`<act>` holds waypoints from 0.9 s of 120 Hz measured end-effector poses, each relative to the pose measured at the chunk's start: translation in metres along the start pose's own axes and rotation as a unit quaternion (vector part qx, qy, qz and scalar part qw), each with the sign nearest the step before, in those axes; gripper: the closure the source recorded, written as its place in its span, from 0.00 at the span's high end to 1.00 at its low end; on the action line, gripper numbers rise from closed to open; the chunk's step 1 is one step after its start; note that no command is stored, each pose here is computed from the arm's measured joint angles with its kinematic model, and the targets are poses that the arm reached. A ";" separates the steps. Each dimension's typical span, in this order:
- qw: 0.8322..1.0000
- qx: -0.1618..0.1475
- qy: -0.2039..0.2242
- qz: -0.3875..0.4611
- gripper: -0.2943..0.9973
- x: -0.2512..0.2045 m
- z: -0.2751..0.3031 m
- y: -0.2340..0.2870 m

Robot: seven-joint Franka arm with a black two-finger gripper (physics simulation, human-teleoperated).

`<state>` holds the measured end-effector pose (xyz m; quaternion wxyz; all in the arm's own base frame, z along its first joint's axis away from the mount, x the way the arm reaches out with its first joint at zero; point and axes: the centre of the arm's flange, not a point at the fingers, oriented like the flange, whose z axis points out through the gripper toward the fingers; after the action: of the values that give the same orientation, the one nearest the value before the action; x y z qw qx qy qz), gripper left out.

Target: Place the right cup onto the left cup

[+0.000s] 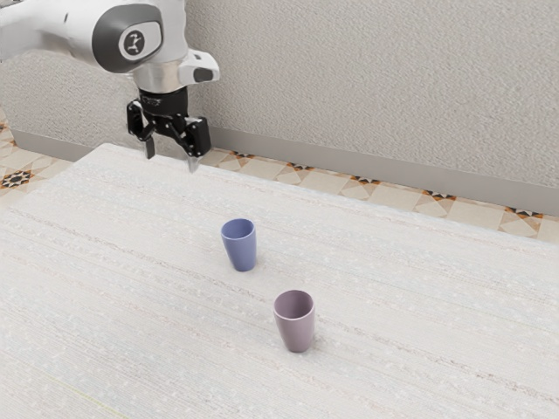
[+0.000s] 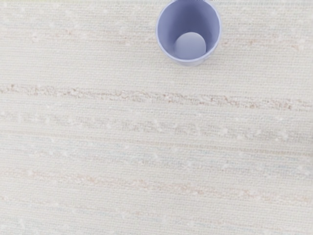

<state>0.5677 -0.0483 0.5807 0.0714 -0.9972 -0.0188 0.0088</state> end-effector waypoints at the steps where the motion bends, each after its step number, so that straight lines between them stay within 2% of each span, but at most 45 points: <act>1: 1.000 0.000 0.000 0.003 0.77 0.000 0.000 0.005; 23: 0.999 0.001 0.012 0.051 0.77 -0.004 0.012 0.102; 58: 1.000 -0.004 0.007 0.008 0.77 -0.006 0.065 0.139; 74: 1.000 -0.014 0.012 -0.001 0.77 -0.015 0.075 0.176; 108: 0.998 -0.039 0.002 -0.045 0.77 -0.019 0.104 0.224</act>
<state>0.5549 -0.2555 0.4458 0.0324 -0.9974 -0.0641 0.0033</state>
